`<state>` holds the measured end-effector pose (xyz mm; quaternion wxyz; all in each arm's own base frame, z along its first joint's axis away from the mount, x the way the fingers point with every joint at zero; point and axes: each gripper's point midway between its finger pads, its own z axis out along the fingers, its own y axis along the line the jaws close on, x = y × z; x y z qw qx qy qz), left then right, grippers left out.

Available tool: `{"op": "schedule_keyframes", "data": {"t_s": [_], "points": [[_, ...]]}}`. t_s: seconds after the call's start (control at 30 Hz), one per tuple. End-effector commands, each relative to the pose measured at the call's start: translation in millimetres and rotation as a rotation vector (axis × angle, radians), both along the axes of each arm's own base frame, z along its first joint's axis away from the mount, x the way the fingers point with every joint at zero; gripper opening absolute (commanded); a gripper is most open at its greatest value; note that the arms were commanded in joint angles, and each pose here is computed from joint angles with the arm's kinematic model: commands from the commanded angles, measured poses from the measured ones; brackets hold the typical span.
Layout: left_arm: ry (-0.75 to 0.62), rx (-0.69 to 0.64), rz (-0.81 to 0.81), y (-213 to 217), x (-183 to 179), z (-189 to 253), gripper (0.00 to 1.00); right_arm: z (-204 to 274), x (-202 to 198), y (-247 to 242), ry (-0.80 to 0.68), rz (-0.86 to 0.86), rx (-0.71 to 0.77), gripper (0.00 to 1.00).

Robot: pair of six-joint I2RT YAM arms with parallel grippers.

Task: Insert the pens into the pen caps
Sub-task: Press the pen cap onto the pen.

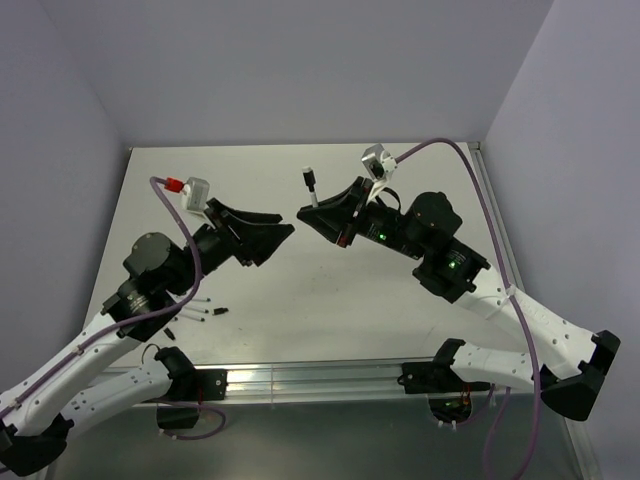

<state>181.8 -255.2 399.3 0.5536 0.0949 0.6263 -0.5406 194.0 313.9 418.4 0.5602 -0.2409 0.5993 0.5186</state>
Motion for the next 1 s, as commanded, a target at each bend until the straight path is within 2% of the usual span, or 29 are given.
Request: {"op": "schedule_keyframes", "data": {"t_s": [0.0, 0.13, 0.43, 0.67, 0.97], "points": [[-0.119, -0.044, 0.078, 21, -3, 47, 0.62, 35, -6, -5, -0.058, 0.008, 0.077, 0.00], [-0.208, -0.041, 0.110, 29, -4, 80, 0.65, 29, -6, 2, -0.041, 0.025, 0.059, 0.00], [-0.254, 0.007, 0.109, 10, 13, 104, 0.66, 22, -9, 13, -0.031, 0.032, 0.031, 0.00], [-0.183, 0.066, 0.137, -4, 37, 93, 0.66, 19, -6, 14, -0.030, 0.009, 0.017, 0.00], [-0.174, 0.058, 0.130, -7, 40, 95, 0.66, 14, -2, 19, -0.024, -0.010, -0.007, 0.00]]}}
